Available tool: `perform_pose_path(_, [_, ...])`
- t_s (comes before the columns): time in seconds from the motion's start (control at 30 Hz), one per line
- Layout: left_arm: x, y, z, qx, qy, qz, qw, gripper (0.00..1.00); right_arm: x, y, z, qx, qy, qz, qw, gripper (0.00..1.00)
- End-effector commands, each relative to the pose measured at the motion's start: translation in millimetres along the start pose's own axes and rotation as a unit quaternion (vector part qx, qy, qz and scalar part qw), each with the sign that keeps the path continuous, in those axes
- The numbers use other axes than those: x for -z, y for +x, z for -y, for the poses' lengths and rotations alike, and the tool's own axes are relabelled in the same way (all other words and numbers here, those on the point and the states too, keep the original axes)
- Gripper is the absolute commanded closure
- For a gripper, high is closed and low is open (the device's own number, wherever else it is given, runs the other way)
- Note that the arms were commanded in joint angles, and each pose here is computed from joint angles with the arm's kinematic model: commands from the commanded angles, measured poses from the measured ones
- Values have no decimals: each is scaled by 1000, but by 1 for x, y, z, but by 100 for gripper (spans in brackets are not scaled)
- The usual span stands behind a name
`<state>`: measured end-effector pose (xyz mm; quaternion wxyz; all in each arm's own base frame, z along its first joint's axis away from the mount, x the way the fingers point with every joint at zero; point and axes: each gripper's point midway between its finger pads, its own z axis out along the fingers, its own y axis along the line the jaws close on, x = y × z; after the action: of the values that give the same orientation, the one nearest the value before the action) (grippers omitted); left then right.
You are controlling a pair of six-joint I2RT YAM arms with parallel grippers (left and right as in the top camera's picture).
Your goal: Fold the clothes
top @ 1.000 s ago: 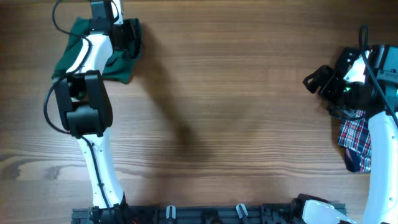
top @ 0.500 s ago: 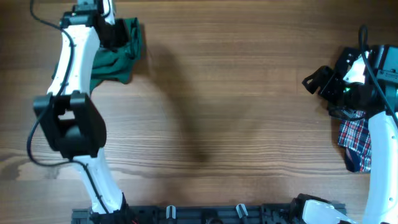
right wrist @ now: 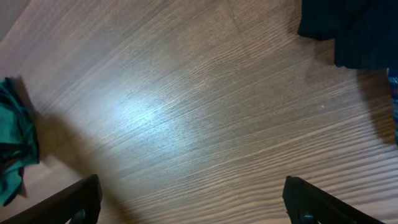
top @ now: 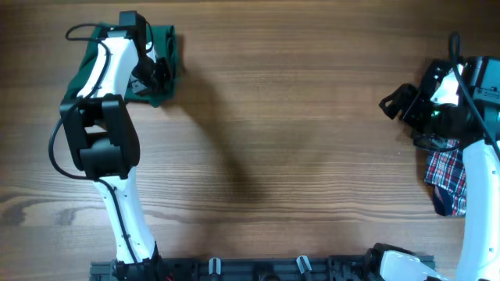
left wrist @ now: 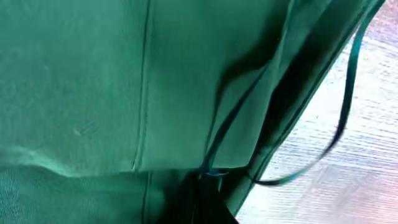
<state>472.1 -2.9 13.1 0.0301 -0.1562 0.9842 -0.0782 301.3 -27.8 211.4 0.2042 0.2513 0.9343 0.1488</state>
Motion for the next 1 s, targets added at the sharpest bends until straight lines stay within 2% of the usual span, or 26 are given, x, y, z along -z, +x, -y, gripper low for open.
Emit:
perform_pose_path(0.0, [-3,-12,6,1,19,22,1000,96,8,-5,-9,13,-19,15,1000,6])
perform_pose_path(0.1, [17,-21,10,2,26,45,999,96,8,-4,-8,13,-18,12,1000,6])
perform_pose_path(0.3, [107,-37,20,-10,39,146,989,96,8,-4,-8,13,-18,13,1000,6])
perform_pose_path(0.37, [140,-51,3,1,8,204,979,96,8,-4,-8,11,-18,13,1000,6])
perform_pose_path(0.43, [150,-61,-21,33,-23,228,973,96,8,-5,-9,12,-19,14,1000,6])
perform_pose_path(0.47, [146,-61,-33,59,-26,221,973,96,8,-5,-9,12,-19,14,1000,6])
perform_pose_path(0.57, [125,-25,-64,157,-33,129,979,96,8,-5,-9,10,-19,14,1000,6])
perform_pose_path(0.67, [123,8,-89,192,-71,68,976,96,8,-6,-9,11,-19,16,1000,6])
perform_pose_path(0.83, [120,14,-124,241,-112,60,962,96,8,-10,-10,13,-22,23,999,6])
perform_pose_path(0.97, [92,29,-143,259,-124,21,958,96,8,-10,-10,13,-22,23,999,6])
